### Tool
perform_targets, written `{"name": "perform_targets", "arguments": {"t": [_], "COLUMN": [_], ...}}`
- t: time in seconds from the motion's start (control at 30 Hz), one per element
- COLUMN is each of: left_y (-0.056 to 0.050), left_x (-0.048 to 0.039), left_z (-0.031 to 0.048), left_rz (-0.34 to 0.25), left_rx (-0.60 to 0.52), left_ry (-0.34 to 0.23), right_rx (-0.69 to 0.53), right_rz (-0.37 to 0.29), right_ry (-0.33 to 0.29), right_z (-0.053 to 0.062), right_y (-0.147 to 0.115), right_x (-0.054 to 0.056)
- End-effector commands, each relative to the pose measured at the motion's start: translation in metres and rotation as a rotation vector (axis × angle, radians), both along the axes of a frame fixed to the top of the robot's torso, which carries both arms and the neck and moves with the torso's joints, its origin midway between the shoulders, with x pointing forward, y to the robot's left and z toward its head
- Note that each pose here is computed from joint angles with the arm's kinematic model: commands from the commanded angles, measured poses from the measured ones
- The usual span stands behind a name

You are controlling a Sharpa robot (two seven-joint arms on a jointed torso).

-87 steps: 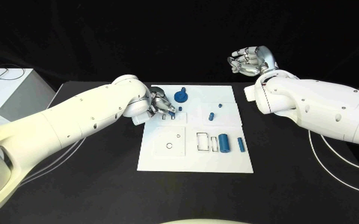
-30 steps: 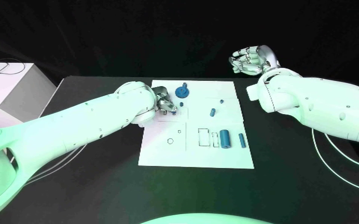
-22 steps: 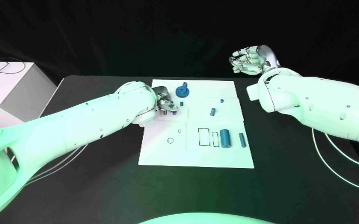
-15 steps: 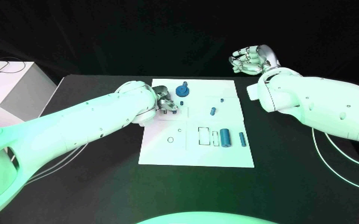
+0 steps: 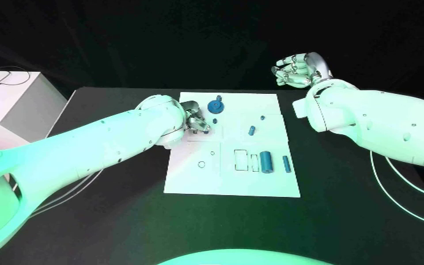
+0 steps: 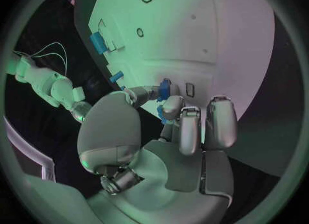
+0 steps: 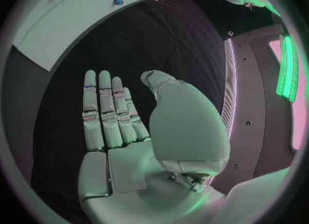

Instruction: Assemble the parts on the task board

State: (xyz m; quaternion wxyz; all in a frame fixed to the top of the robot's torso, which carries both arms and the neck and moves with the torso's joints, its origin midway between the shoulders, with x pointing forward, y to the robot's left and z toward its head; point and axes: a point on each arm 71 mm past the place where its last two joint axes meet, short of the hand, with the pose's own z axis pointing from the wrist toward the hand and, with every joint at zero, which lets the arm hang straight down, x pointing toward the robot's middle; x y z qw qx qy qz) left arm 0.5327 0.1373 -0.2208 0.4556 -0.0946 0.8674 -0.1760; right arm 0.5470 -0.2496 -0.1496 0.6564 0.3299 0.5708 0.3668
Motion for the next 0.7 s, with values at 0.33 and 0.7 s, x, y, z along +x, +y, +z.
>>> {"name": "perform_targets", "arguments": {"t": [0.33, 0.7], "left_y": [0.0019, 0.0035], "left_x": [-0.0047, -0.0048], "left_z": [-0.0078, -0.0079], "left_rz": [-0.023, -0.025], "left_rx": [0.031, 0.037], "left_ry": [0.035, 0.040], "right_rx": [-0.009, -0.009], "right_rz": [0.022, 0.022], "right_ry": [0.005, 0.007], "right_z": [-0.0014, -0.0027], "right_y": [0.0018, 0.0018], "right_x": [0.0000, -0.0002]}}
